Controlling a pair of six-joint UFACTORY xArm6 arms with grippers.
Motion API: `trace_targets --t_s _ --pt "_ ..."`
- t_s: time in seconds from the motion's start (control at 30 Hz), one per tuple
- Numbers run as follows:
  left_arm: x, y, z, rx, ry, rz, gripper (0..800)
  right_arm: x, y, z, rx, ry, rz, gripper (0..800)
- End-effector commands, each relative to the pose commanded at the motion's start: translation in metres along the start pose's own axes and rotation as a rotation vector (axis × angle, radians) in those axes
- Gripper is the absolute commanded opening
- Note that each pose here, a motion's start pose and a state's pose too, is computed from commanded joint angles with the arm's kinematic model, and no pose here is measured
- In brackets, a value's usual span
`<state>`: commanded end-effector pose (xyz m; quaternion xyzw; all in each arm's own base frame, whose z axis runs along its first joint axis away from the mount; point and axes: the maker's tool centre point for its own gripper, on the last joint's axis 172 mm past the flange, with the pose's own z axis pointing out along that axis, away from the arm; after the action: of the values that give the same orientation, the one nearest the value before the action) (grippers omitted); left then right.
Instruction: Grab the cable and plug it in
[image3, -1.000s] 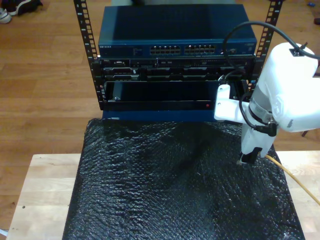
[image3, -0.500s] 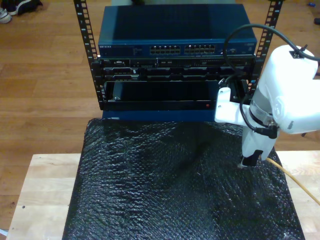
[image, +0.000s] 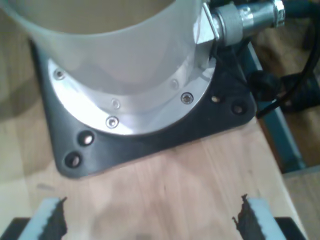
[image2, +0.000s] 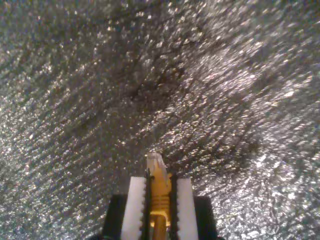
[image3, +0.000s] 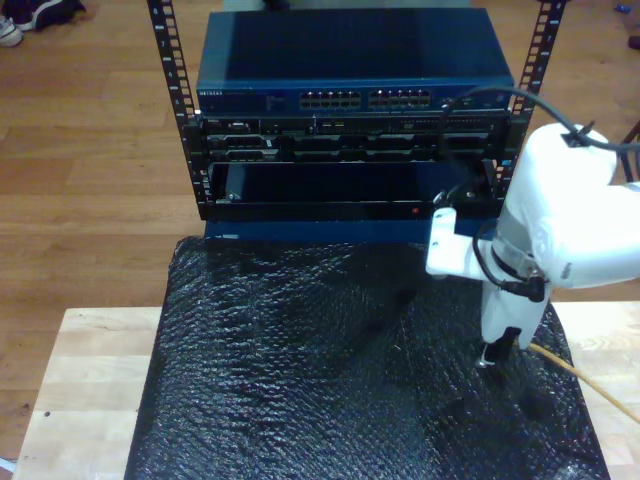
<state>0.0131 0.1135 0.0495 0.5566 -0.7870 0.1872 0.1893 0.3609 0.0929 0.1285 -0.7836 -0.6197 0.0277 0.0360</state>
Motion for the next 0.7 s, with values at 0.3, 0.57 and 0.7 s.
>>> trace_targets --t_s 0.3,0.57,0.7 --pt "-0.02 -0.001 0.016 0.046 -0.101 -0.062 800 -0.002 0.0 0.0 0.0 0.001 0.0 0" --pt "-0.021 -0.004 0.016 0.062 -0.101 -0.07 800 0.02 0.038 -0.023 -0.142 0.064 -0.011 0" --pt "-0.021 -0.004 0.016 0.061 -0.102 -0.07 800 0.033 0.059 -0.036 -0.232 0.101 -0.028 0"
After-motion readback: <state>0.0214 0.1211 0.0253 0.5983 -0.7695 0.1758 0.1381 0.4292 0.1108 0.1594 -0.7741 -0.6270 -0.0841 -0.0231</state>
